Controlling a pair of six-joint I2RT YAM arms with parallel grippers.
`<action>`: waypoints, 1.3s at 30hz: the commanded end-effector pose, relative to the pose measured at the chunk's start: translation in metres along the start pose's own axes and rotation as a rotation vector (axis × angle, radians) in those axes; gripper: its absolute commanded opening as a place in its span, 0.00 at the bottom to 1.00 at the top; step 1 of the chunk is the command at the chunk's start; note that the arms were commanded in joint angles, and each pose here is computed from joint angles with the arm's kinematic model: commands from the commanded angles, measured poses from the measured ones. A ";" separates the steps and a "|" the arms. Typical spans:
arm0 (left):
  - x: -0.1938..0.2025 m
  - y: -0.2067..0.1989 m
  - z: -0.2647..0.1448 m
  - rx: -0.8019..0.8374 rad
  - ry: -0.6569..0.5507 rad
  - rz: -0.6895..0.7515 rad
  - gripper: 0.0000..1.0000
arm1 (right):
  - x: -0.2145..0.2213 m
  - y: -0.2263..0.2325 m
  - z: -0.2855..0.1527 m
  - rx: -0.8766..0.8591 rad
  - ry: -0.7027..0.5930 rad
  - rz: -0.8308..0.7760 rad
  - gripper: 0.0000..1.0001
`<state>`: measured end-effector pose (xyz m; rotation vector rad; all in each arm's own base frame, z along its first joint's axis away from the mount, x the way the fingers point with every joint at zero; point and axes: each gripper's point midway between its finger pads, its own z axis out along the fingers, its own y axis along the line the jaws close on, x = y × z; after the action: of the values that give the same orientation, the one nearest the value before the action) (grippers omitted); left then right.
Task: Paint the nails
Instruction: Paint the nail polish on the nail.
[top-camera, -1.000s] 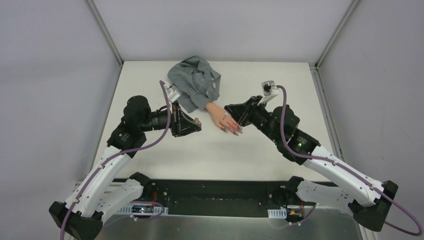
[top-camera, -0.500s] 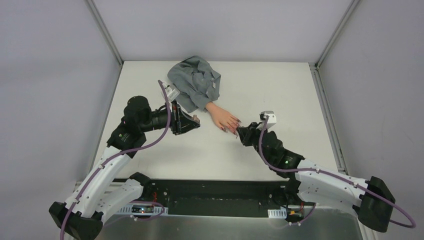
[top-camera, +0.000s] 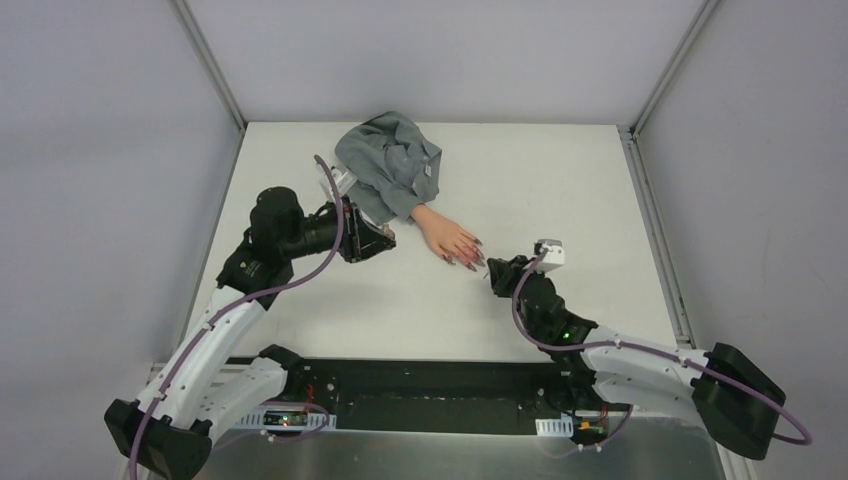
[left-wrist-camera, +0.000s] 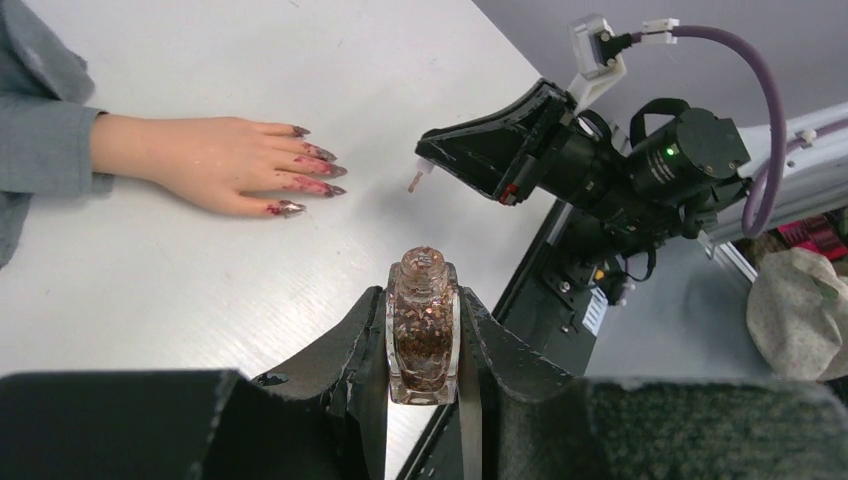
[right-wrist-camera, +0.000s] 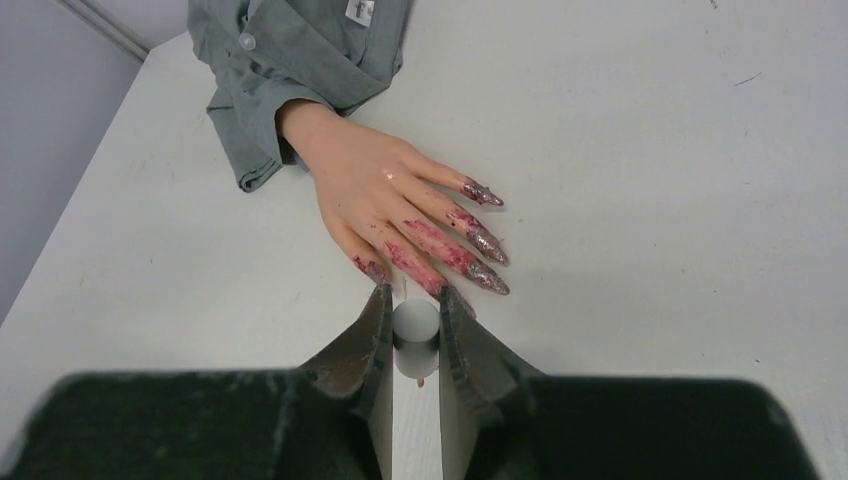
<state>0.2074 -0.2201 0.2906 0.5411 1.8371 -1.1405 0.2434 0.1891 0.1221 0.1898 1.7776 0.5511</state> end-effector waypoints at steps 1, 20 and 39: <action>-0.008 0.023 0.000 -0.094 -0.030 -0.026 0.00 | -0.018 0.006 0.011 -0.005 -0.082 0.095 0.00; -0.007 0.037 -0.005 -0.179 -0.023 -0.021 0.00 | 0.010 0.007 0.060 -0.031 -0.016 0.088 0.00; -0.005 0.041 -0.004 -0.196 -0.019 -0.026 0.00 | 0.013 0.006 0.073 -0.021 -0.030 0.066 0.00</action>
<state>0.2340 -0.1978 0.2623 0.3784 1.9703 -0.9918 0.2948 0.2097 0.0758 0.2234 1.8220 0.5608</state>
